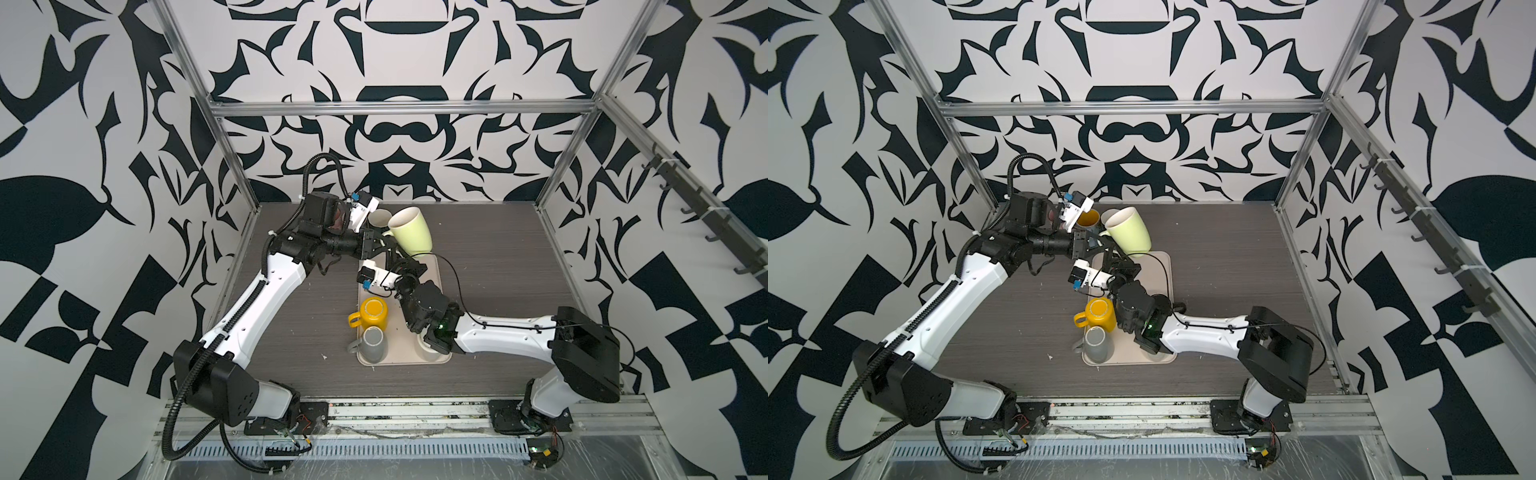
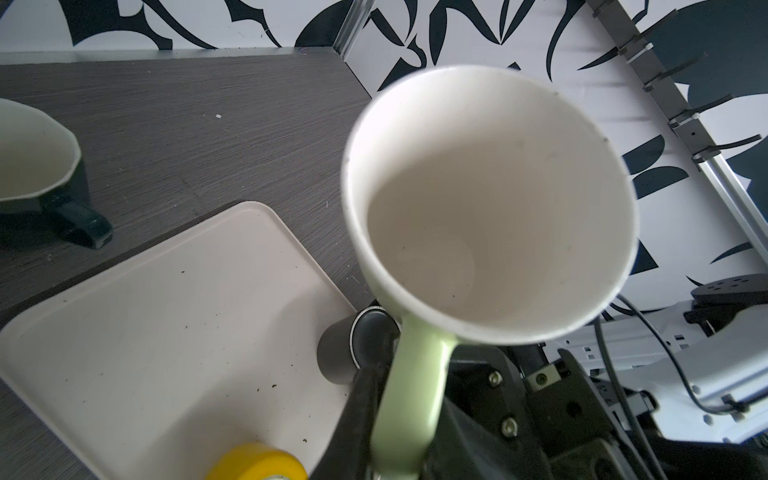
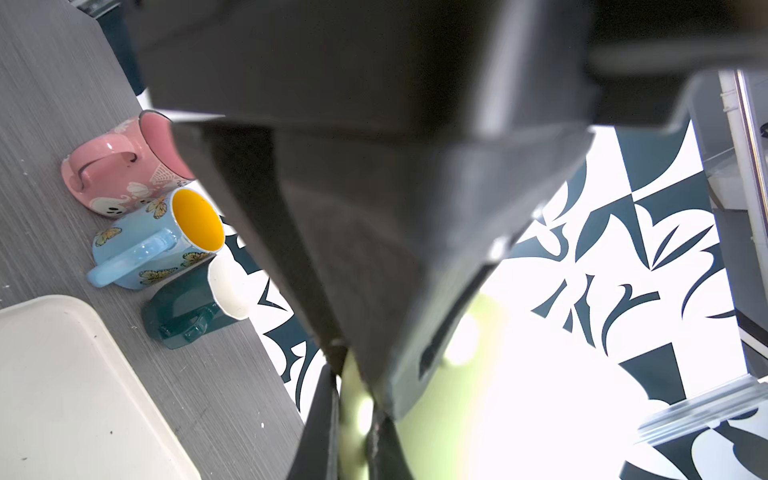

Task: Turn the mug right side up
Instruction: 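Grasp the light green mug's handle with the left gripper while the right gripper holds it, then open the right gripper and withdraw while the left gripper holds the mug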

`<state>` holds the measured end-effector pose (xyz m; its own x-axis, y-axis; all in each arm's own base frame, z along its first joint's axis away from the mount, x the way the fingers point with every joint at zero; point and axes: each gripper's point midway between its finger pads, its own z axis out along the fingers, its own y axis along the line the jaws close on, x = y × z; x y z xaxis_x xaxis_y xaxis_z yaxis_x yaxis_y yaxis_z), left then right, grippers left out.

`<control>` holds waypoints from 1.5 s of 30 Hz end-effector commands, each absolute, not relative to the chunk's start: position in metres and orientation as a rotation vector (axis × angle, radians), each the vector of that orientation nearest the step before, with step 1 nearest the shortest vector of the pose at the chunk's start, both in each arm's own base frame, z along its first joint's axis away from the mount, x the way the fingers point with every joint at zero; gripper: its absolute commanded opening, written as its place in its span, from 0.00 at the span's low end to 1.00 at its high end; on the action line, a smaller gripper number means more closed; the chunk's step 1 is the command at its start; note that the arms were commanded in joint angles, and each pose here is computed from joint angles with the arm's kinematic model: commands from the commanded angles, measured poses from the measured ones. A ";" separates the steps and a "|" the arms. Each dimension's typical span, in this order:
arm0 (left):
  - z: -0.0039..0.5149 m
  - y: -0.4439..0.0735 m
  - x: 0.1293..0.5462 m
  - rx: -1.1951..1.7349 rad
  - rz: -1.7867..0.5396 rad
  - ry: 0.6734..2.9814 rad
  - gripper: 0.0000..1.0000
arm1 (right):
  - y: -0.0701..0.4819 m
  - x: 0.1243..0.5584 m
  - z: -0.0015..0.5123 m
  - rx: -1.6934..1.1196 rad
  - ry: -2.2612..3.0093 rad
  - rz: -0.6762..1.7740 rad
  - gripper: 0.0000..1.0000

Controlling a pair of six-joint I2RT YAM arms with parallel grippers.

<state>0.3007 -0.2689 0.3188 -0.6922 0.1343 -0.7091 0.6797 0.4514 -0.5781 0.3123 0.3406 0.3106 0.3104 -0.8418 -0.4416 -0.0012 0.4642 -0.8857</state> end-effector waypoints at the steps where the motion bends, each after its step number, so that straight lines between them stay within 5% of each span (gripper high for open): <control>1: 0.313 -0.280 0.288 0.695 -1.319 2.146 0.10 | 0.343 0.305 0.365 -0.785 1.063 -0.574 0.00; 5: 0.313 -0.282 0.287 0.699 -1.334 2.141 0.00 | 0.345 0.305 0.363 -0.790 1.066 -0.576 0.00; 14: 0.312 -0.278 0.303 0.586 -1.267 2.129 0.00 | 0.335 0.308 0.364 -0.744 1.102 -0.601 0.00; 23: 0.311 -0.272 0.316 0.518 -1.190 2.120 0.00 | 0.311 0.304 0.369 -0.679 1.145 -0.609 0.27; 45: 0.311 -0.278 0.352 0.488 -1.104 2.081 0.00 | 0.248 0.294 0.348 -0.572 1.327 -0.689 0.35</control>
<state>0.3437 -0.2727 0.2764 -0.7492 0.0228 -0.6620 0.5421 0.5955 -0.5930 0.2968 0.2687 0.3428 0.1479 -0.7923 -0.5919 0.0890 0.6067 -0.7899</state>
